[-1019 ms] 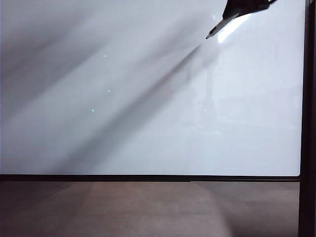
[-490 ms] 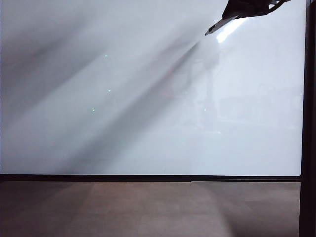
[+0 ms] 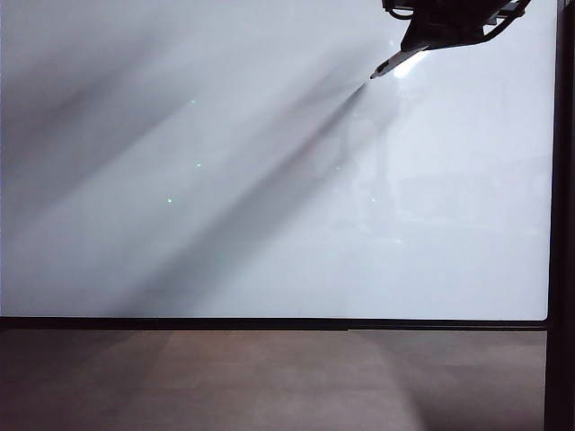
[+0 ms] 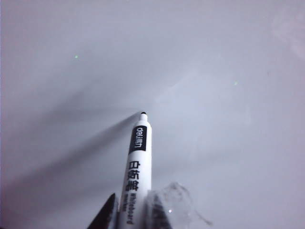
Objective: Reach to the right to find the marker pen, pick it up, and write the number 4 on the whiteboard.
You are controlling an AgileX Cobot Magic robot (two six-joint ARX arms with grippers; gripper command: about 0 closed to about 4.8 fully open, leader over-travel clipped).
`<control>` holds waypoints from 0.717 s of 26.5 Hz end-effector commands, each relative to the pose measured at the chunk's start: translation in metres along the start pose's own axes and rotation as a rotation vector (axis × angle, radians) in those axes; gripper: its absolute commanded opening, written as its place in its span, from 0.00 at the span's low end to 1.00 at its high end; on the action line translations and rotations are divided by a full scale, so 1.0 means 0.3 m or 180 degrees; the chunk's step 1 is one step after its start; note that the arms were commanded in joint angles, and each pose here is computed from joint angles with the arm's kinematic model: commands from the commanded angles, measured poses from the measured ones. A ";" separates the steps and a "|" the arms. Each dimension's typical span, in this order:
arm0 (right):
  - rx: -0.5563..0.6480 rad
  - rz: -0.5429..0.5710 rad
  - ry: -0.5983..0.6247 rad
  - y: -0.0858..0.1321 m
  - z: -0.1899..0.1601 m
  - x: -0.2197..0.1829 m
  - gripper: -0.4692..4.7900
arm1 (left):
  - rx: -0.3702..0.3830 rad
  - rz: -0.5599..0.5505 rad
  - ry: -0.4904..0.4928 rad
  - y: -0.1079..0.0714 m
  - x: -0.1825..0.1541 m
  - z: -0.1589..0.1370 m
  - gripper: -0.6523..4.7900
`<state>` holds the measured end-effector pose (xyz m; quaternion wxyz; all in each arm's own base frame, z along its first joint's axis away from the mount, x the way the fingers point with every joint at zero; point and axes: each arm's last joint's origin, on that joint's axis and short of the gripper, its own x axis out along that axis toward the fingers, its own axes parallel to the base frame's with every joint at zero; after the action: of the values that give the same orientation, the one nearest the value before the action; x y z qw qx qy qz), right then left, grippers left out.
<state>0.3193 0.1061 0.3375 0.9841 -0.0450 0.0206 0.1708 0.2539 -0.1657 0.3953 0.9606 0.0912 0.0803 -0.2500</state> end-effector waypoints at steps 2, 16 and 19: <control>-0.0019 -0.0003 -0.0134 0.000 0.011 0.006 0.09 | 0.0006 0.0000 -0.0049 0.000 -0.003 0.008 0.11; -0.0027 -0.0042 -0.0121 -0.005 -0.018 0.037 0.09 | 0.0014 -0.0008 0.0023 -0.001 -0.003 0.001 0.11; -0.0026 -0.0069 -0.0111 -0.006 -0.019 0.037 0.09 | 0.0014 -0.0008 0.0025 -0.001 -0.003 0.001 0.11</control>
<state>0.3293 0.1087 0.3286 0.9841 -0.0485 0.0148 0.1701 0.2536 -0.1655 0.3932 0.9593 0.0947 0.0905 -0.2503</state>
